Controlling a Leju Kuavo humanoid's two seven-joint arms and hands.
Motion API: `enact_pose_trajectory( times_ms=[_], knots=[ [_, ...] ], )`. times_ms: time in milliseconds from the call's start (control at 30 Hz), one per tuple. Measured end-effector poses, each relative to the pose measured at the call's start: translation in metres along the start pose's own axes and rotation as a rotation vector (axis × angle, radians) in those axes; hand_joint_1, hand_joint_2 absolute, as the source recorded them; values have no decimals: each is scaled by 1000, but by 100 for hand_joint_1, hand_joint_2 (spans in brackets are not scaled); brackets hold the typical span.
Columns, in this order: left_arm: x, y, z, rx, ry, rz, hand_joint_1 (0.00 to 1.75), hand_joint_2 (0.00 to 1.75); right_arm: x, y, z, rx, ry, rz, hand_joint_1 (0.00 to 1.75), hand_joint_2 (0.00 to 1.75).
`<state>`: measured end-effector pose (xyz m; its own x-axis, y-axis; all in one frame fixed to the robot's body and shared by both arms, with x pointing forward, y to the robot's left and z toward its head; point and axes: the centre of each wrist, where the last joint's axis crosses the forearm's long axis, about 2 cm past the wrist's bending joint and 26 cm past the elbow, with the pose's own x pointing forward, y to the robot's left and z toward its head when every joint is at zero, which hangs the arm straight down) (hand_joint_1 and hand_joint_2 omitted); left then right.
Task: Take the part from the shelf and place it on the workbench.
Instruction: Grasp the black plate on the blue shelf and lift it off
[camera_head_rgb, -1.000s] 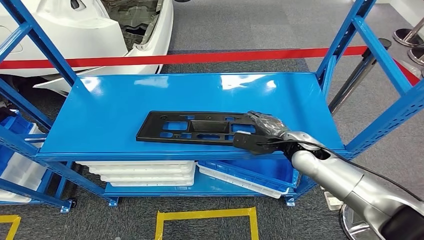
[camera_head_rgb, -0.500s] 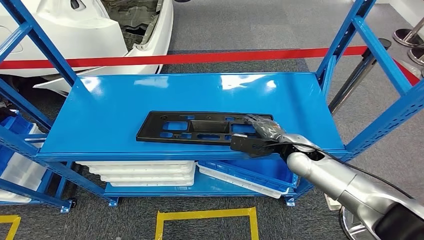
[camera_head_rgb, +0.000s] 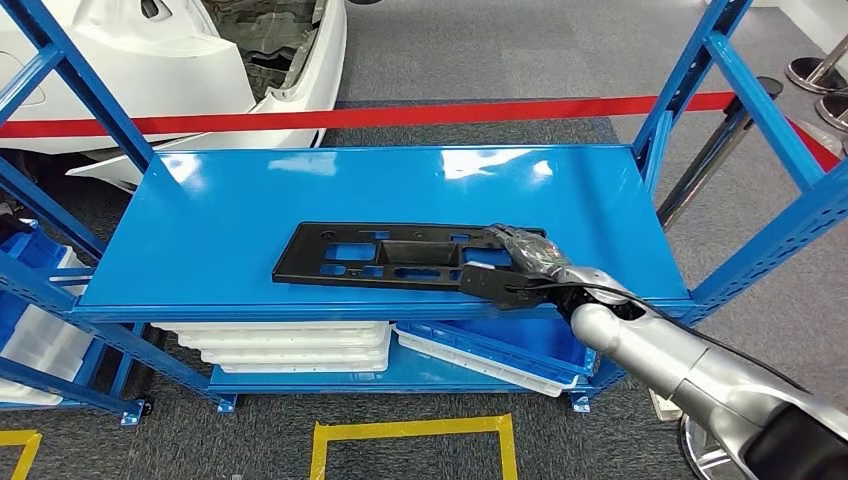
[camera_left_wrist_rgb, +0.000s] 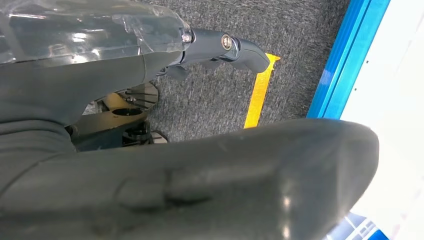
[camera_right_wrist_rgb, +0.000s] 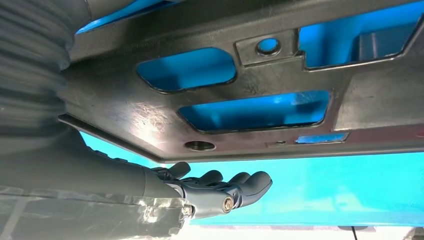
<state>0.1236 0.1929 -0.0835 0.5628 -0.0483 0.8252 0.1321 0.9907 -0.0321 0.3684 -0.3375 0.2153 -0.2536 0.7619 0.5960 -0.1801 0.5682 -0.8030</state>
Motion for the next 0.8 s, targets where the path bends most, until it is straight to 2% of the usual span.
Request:
enact_pose_trajectory(
  times_ms=[800],
  knots=[
    [0,0,0,0,0,0,0,0,-1,-6,0,-40,9,-10,0,175]
  ],
)
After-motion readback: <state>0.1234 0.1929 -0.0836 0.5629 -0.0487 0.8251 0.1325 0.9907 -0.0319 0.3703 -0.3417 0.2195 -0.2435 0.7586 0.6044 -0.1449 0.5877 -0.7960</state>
